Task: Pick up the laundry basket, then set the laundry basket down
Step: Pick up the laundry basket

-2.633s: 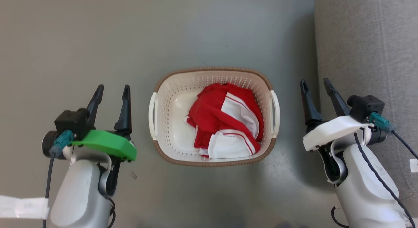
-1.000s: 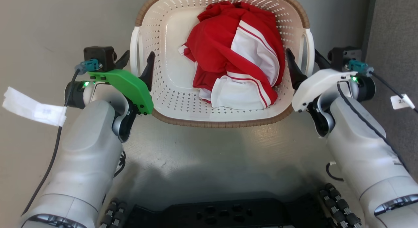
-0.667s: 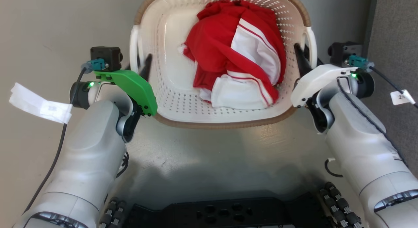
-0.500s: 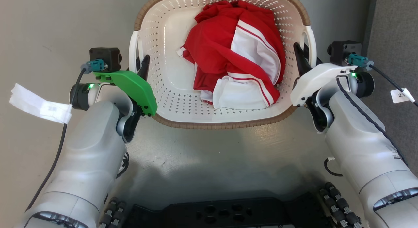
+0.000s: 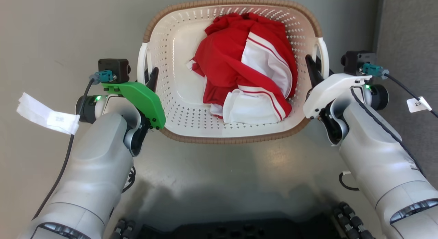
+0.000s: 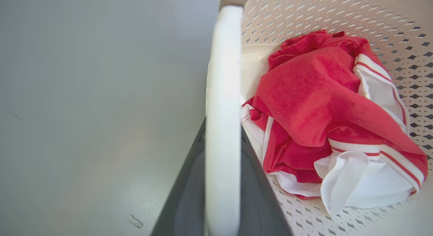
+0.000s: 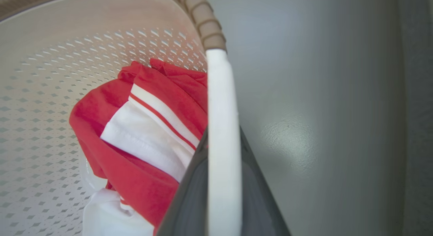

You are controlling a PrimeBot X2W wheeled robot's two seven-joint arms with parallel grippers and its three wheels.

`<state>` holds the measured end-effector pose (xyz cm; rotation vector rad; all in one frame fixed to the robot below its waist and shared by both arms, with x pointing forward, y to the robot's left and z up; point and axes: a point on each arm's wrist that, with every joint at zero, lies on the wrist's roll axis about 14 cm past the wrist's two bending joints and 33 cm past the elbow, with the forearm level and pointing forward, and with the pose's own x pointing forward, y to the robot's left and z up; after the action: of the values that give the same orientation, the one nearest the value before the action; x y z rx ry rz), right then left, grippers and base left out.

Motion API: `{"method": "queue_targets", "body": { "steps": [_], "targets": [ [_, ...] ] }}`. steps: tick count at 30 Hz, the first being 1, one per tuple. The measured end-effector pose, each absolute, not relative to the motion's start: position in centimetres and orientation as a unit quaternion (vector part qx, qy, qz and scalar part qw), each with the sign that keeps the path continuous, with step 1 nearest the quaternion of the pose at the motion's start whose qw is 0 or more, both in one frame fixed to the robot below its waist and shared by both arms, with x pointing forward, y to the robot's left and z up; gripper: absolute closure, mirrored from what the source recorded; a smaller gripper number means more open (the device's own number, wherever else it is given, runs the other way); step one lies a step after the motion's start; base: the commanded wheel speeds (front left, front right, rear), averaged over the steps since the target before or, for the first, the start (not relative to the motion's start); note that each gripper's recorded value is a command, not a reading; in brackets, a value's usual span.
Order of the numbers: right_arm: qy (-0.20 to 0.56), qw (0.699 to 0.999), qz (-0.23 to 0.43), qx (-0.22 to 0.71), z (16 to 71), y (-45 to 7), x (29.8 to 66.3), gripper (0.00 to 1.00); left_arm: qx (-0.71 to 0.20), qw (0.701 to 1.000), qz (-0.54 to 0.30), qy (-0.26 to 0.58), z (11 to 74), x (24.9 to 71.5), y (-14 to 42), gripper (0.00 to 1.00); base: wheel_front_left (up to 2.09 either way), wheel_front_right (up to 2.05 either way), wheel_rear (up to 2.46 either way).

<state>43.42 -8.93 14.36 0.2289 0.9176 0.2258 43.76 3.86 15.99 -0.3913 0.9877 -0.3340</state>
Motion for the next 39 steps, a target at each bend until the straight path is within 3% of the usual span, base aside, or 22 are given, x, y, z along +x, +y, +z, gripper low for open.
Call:
{"method": "queue_targets", "body": {
  "steps": [22, 39],
  "targets": [
    [0.432, 0.886, 0.128, 0.106, 23.0, -8.5, 43.6, 1.0, -0.177, 0.859, -0.165, 0.451, 24.1, 42.8, 4.3, 1.0, 0.0, 0.0, 0.0],
    [0.457, 0.873, 0.124, 0.119, 28.1, -8.8, 39.3, 1.0, -0.166, 0.859, -0.178, 0.451, 29.1, 39.2, 4.1, 1.0, 0.0, 0.0, 0.0]
  ]
}}
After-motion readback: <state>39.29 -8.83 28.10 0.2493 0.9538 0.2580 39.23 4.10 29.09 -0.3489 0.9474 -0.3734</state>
